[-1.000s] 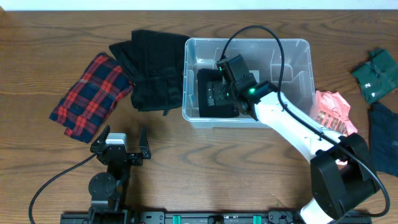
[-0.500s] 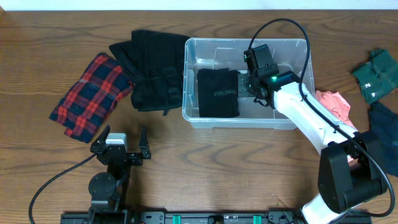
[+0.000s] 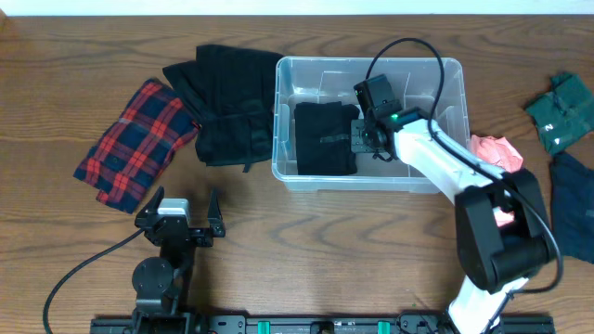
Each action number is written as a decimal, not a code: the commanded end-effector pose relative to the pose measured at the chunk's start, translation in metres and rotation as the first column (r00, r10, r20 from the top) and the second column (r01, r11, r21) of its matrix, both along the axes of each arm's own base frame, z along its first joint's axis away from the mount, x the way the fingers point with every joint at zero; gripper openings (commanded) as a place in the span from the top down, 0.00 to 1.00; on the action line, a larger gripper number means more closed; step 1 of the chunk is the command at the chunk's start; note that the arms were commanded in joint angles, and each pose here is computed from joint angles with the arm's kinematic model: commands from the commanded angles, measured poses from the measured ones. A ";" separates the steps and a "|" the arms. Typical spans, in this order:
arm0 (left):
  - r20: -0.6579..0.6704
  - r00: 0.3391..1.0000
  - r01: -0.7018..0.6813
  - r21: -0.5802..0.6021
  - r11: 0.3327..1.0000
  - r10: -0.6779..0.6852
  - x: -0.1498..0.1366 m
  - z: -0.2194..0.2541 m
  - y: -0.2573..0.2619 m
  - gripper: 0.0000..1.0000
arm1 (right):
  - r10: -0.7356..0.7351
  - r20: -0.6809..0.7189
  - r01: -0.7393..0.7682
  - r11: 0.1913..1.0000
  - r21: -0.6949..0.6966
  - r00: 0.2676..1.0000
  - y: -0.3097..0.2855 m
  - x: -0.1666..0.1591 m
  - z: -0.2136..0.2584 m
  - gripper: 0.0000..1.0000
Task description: Pack container
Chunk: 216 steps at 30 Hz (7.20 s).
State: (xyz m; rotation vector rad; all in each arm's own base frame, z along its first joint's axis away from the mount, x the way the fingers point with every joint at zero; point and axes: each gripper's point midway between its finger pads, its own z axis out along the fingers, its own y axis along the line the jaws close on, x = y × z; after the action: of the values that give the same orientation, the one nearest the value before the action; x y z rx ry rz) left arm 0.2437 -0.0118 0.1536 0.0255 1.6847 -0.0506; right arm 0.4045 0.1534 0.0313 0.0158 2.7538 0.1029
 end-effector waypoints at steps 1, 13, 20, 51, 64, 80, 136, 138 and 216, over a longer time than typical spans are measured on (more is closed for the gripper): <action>-0.044 0.999 0.006 -0.007 1.000 -0.006 0.000 -0.017 -0.001 0.02 | -0.016 0.012 0.016 1.000 -0.002 1.000 0.005 0.005 -0.002 0.99; -0.044 0.999 0.006 -0.007 1.000 -0.006 0.000 -0.017 -0.001 0.02 | 0.078 0.016 -0.080 0.987 0.140 0.997 0.035 0.007 0.003 0.98; -0.044 0.999 0.006 -0.007 1.000 -0.006 0.000 -0.017 -0.001 0.02 | 0.103 0.001 -0.102 0.977 0.190 0.995 0.044 0.002 0.004 0.96; -0.044 0.999 0.006 -0.007 1.000 -0.006 0.000 -0.017 -0.001 0.02 | -0.069 0.218 0.055 0.996 0.069 0.974 -0.093 0.003 0.200 0.56; -0.044 0.999 0.006 -0.007 1.000 -0.006 0.000 -0.017 -0.001 0.02 | -0.540 0.010 0.540 0.841 -0.032 0.841 -0.277 -0.080 0.184 0.19; -0.044 0.999 0.006 -0.007 1.000 -0.006 0.000 -0.017 -0.001 0.02 | -0.701 -0.002 0.696 0.709 -0.118 0.714 -0.342 -0.117 0.172 0.01; -0.044 0.999 0.006 -0.007 1.000 -0.006 0.000 -0.017 -0.001 0.02 | -0.794 -0.535 0.957 0.233 0.173 0.290 -0.412 -0.179 -0.046 0.99; -0.044 0.999 0.006 -0.007 1.000 -0.006 0.000 -0.017 -0.001 0.02 | -0.768 -0.550 0.943 0.235 0.234 0.328 -0.401 -0.165 -0.042 0.99; -0.044 0.999 0.006 -0.007 1.000 -0.006 0.000 -0.017 -0.001 0.02 | -0.515 -0.303 0.598 0.699 0.392 0.802 -0.387 -0.093 -0.062 0.81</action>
State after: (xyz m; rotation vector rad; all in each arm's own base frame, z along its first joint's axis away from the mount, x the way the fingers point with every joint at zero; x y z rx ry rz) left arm 0.2438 -0.0118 0.1536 0.0255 1.6847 -0.0506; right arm 0.3290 -0.2459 0.0022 0.9832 2.5712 0.6270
